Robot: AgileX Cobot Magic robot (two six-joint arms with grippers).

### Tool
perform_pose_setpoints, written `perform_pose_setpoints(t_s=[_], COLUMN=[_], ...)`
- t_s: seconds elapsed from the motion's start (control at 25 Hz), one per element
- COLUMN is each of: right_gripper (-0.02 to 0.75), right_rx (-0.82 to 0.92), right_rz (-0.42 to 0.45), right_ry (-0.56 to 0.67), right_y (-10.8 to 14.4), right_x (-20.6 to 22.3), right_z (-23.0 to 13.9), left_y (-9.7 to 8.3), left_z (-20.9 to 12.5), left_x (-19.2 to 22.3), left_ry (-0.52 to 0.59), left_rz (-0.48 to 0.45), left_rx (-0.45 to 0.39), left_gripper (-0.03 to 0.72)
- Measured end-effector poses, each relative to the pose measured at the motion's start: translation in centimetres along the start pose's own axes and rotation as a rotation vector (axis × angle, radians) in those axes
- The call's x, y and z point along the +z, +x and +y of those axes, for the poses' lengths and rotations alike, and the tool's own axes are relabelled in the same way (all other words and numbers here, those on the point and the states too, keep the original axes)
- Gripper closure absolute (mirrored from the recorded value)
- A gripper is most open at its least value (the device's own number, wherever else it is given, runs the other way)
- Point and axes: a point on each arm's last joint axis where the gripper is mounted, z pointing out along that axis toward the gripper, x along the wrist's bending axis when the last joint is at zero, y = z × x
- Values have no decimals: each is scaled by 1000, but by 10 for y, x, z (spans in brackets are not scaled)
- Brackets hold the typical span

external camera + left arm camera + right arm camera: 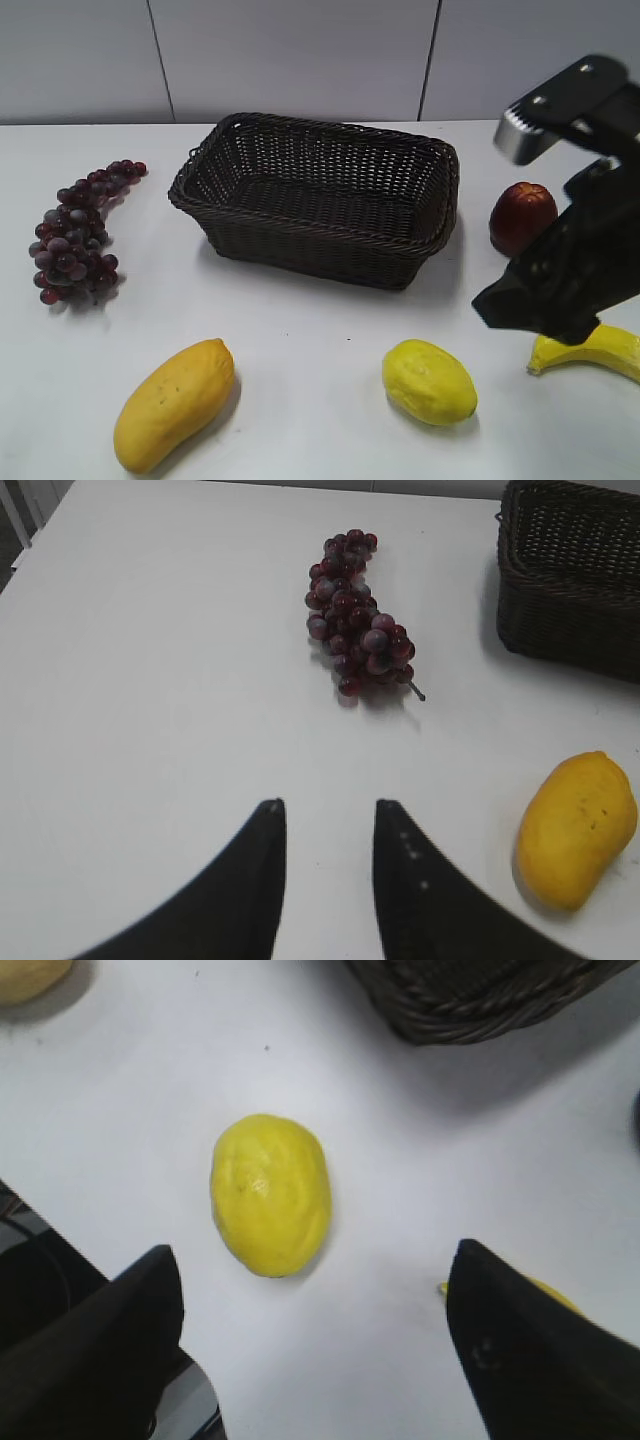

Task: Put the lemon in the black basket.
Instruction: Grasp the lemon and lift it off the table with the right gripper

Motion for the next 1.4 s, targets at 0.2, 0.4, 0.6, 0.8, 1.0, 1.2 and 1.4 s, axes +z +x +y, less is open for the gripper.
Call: perform_pose_setpoints(t_s=[0.2,0.4,0.6,0.8,1.0,1.2,1.4], right_gripper=[77,76,76,76,83,126,133], right_rx=[-7,1,-5,-3,7,7,-2], right_rz=[35,41,54,53,58,81,131], right_ry=[165,230,271,315,372,415,461], right_y=[3,2,5,2,0,2,6], right_x=[46,80,109,134,152,149,130], right_z=[-3,-3,-1,-1,-8,-2,21], left_y=[0,0,0,0,0,0,0], left_z=[0,0,0,0,0,0,0], left_x=[0,0,0,0,0,0,0], left_ry=[0,0,0,0,0,0,0], left_rz=[0,0,0,0,0,0,0], left_rx=[0,0,0,0,0,0,0], left_gripper=[450,450,450,450,450,450,450])
